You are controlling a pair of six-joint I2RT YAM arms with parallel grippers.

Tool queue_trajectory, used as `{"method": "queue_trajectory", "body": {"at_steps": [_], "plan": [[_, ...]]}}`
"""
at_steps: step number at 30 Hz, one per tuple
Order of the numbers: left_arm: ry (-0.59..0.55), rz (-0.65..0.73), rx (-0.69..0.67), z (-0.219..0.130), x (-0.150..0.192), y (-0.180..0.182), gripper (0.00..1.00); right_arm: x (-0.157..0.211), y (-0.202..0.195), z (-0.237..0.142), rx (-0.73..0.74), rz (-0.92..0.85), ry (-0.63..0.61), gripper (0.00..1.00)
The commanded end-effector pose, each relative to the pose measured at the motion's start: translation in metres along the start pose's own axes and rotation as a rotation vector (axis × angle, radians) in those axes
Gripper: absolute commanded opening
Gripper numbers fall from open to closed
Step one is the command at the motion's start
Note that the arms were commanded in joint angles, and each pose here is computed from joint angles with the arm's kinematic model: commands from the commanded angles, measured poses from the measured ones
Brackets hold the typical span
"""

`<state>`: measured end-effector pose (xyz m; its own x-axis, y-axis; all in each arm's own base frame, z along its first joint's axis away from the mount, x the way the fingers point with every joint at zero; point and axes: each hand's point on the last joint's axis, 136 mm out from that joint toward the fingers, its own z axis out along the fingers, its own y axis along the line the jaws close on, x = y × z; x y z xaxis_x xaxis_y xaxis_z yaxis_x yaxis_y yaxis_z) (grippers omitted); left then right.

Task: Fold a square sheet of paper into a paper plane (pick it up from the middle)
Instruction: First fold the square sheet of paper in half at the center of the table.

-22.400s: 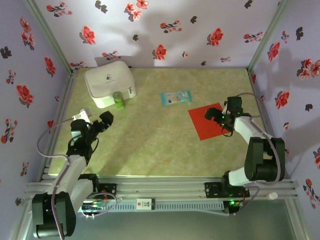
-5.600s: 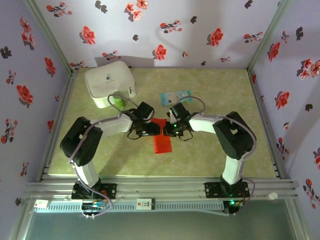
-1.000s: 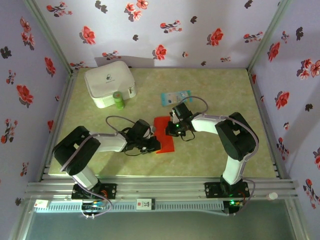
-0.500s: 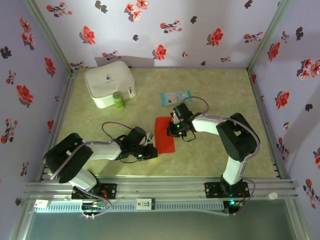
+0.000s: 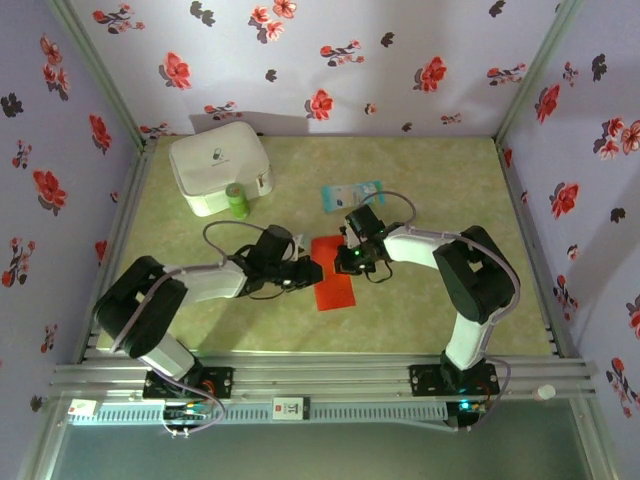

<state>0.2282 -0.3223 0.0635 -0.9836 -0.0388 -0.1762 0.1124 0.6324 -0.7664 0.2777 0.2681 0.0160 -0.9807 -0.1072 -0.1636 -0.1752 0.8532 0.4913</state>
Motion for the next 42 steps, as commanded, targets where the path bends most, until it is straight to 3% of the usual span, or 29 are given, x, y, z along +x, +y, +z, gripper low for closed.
{"method": "queue_trajectory", "body": {"at_steps": [1,11,17,22,27,31,34,42], "plan": [[0.057,0.017,0.029,0.011,0.009,-0.003,0.14,0.032,-0.038,0.005,0.143,0.039,0.112,0.00],[0.200,-0.001,-0.074,0.029,0.056,0.029,0.10,0.033,-0.042,0.004,0.168,0.028,0.122,0.00],[0.341,0.075,-0.222,0.019,0.098,0.046,0.07,0.031,-0.045,0.003,0.175,0.033,0.117,0.00],[0.351,0.080,-0.234,0.010,0.107,0.043,0.07,0.030,-0.045,0.002,0.172,0.021,0.116,0.00],[0.258,0.175,-0.120,-0.001,0.081,-0.001,0.08,0.030,-0.046,0.002,0.172,0.013,0.121,0.00],[0.036,0.166,0.047,-0.021,0.014,-0.035,0.07,0.028,-0.041,0.001,0.150,0.020,0.117,0.00],[-0.056,0.118,0.100,-0.029,-0.033,-0.040,0.07,0.026,-0.037,0.001,0.133,0.029,0.109,0.00],[-0.050,0.058,0.059,0.002,-0.068,-0.022,0.06,0.028,-0.039,0.002,0.131,0.042,0.104,0.00]]}}
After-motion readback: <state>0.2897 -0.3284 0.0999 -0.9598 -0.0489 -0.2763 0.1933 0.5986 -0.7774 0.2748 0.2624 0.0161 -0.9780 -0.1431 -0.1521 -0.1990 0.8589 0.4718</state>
